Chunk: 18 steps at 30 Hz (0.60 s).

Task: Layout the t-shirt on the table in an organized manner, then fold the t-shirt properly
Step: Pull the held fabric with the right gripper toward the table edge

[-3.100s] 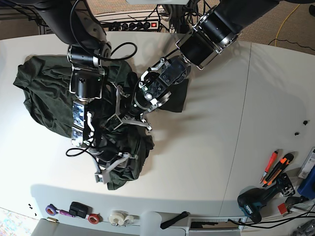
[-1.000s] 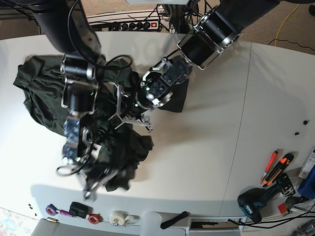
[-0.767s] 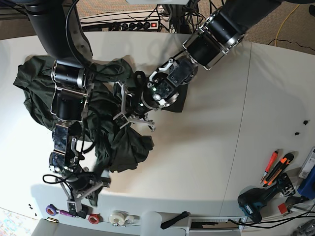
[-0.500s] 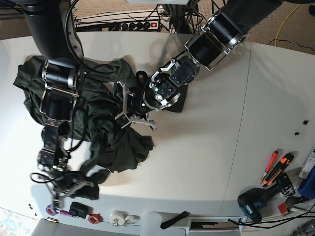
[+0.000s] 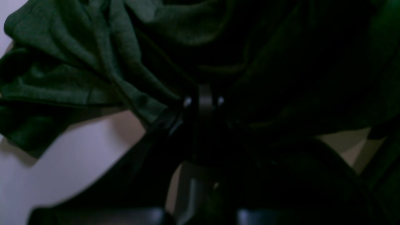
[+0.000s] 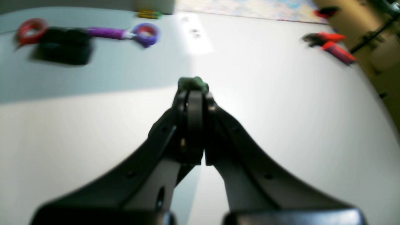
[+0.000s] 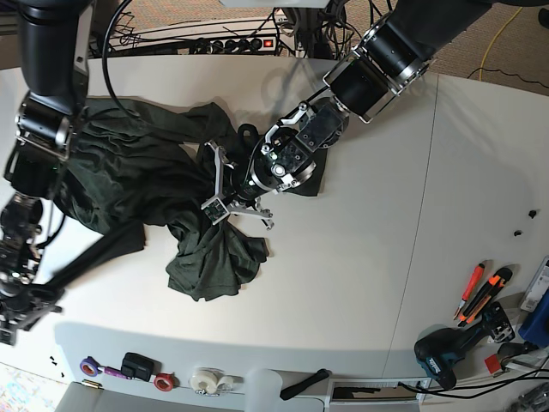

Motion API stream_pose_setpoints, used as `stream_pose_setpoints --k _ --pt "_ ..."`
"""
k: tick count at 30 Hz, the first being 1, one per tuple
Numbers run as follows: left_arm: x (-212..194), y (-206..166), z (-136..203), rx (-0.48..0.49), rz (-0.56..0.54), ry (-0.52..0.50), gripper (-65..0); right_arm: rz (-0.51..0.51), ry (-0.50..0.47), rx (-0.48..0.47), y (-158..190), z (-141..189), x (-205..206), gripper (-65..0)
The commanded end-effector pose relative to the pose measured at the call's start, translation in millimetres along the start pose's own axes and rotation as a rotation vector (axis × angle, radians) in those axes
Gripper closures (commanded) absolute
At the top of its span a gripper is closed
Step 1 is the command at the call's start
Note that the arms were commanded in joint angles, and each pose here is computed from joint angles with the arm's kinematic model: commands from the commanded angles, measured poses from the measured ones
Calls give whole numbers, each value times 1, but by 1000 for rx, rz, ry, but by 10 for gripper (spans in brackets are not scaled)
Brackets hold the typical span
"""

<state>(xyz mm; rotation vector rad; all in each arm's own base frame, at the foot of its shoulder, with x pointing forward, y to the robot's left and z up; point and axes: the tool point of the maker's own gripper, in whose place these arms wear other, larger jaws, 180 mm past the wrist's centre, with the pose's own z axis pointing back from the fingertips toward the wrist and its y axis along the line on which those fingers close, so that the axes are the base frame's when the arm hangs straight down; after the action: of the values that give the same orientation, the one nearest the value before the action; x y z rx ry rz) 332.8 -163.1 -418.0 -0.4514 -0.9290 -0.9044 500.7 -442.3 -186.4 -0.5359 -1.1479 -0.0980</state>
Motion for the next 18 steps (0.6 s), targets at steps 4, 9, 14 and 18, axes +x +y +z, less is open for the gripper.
stream_pose_setpoints --k 4,9,14,18 --pt "-94 2 17 10 -41 355 -8 6 -157 -81 -44 8 48 0" --pt "-97 -2 18 5 -35 360 -8 -12 -301 -165 -63 16 73 0" --pt "-102 -7 19 -3 -28 366 -8 -96 -381 -113 -44 17 84 0" --pt "-103 -9 19 -5 -26 368 -8 -140 -296 -26 -16 -5 56 0"
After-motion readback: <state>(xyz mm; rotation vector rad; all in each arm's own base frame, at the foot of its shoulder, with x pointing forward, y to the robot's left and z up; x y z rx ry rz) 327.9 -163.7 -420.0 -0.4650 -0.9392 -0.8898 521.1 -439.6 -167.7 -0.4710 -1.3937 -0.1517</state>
